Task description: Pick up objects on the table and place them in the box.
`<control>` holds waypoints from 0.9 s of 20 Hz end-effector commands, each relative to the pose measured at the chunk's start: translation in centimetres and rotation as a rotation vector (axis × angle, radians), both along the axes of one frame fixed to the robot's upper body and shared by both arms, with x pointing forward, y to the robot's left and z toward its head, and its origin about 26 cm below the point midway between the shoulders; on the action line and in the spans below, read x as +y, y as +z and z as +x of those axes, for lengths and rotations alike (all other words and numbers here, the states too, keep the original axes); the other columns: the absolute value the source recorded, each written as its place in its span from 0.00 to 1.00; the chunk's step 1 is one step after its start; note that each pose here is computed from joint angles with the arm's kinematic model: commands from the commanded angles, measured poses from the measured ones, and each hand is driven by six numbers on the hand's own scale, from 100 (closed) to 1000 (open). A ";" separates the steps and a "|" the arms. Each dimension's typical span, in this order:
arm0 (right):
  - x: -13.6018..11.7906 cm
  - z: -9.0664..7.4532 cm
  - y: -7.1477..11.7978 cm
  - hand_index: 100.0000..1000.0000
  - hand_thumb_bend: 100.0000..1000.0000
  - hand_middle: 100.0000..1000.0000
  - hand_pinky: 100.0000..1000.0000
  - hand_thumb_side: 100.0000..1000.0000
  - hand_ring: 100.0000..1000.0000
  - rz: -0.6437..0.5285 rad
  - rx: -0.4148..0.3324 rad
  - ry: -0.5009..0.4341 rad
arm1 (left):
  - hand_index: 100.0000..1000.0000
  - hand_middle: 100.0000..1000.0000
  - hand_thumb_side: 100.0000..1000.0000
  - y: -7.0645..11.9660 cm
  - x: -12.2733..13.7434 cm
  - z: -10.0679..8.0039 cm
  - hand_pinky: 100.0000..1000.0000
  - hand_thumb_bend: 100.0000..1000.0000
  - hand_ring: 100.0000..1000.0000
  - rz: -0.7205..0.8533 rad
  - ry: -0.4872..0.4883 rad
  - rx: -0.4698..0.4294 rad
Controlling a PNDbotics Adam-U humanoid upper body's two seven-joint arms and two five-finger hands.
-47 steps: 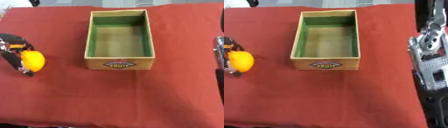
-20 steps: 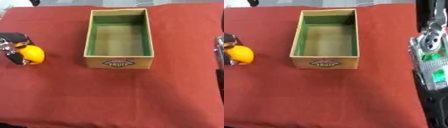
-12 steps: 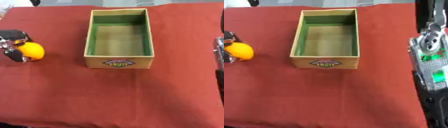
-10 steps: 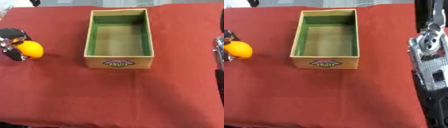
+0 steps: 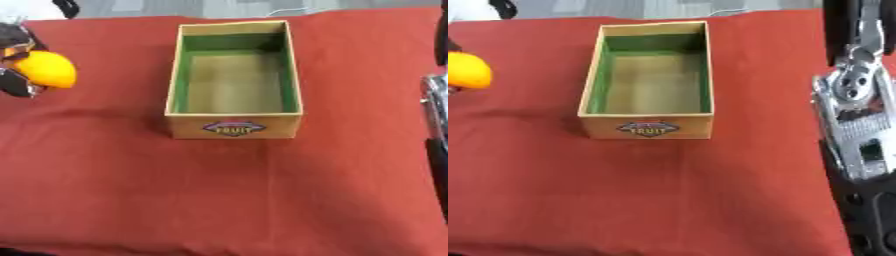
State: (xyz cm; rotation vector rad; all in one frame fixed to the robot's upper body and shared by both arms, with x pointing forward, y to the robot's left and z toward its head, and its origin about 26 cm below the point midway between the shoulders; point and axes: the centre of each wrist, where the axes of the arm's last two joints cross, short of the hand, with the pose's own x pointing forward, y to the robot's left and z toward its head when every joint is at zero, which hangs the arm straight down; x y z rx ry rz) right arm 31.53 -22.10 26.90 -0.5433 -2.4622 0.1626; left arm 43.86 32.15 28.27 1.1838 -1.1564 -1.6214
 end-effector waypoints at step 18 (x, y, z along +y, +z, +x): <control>0.3 -0.4 0.6 0.86 0.00 0.55 0.78 1.00 0.74 0.005 -0.025 0.030 | 0.58 0.41 0.09 7.7 -17.1 -2.1 0.12 0.00 0.33 -0.199 -0.417 -0.286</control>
